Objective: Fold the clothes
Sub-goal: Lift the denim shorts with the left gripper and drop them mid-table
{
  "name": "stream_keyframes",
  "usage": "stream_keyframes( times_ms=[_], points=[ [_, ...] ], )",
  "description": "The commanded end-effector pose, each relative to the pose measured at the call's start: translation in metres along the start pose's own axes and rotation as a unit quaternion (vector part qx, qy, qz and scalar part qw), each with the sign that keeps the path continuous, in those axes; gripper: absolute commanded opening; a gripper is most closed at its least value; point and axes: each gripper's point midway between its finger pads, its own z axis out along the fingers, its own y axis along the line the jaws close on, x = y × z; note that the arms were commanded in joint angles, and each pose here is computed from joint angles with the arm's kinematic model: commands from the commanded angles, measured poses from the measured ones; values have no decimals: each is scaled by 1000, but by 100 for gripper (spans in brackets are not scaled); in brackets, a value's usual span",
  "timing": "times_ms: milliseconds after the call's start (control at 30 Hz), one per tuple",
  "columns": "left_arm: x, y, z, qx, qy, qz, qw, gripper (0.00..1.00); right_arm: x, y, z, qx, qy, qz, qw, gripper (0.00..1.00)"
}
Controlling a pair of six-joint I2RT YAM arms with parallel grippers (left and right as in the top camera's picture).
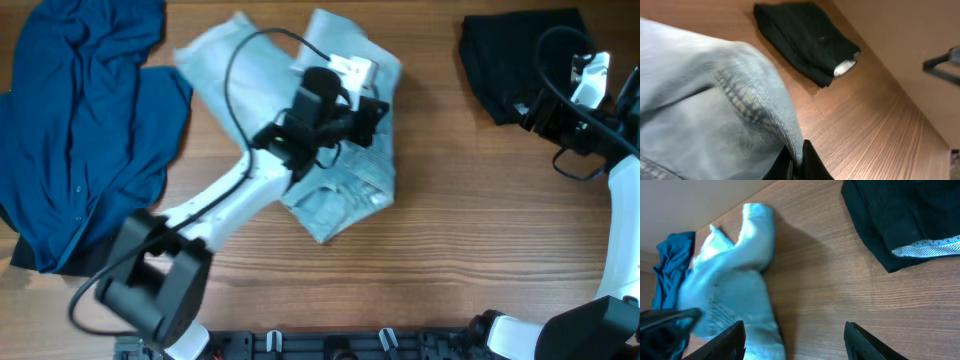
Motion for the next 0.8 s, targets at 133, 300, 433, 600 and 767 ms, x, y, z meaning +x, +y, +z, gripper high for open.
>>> stream_keyframes(
  times_ms=[133, 300, 433, 600, 767],
  points=[
    [0, 6, 17, -8, -15, 0, 1000, 100, -10, 12, -10, -15, -19, -23, 999, 65],
    [-27, 11, 1, -11, -50, 1, 999, 100, -10, 12, -10, -15, -19, -23, 999, 69],
    [-70, 11, -41, 3, -96, 5, 995, 100, -9, 14, -10, -20, -19, -31, 999, 69],
    [-111, 41, -111, -46, -141, -14, 989, 100, -2, 39, -2, -55, -4, -78, 995, 69],
    [-102, 115, -164, -156, -125, -82, 976, 100, 9, 72, 18, -66, 17, -126, 990, 69]
  ],
)
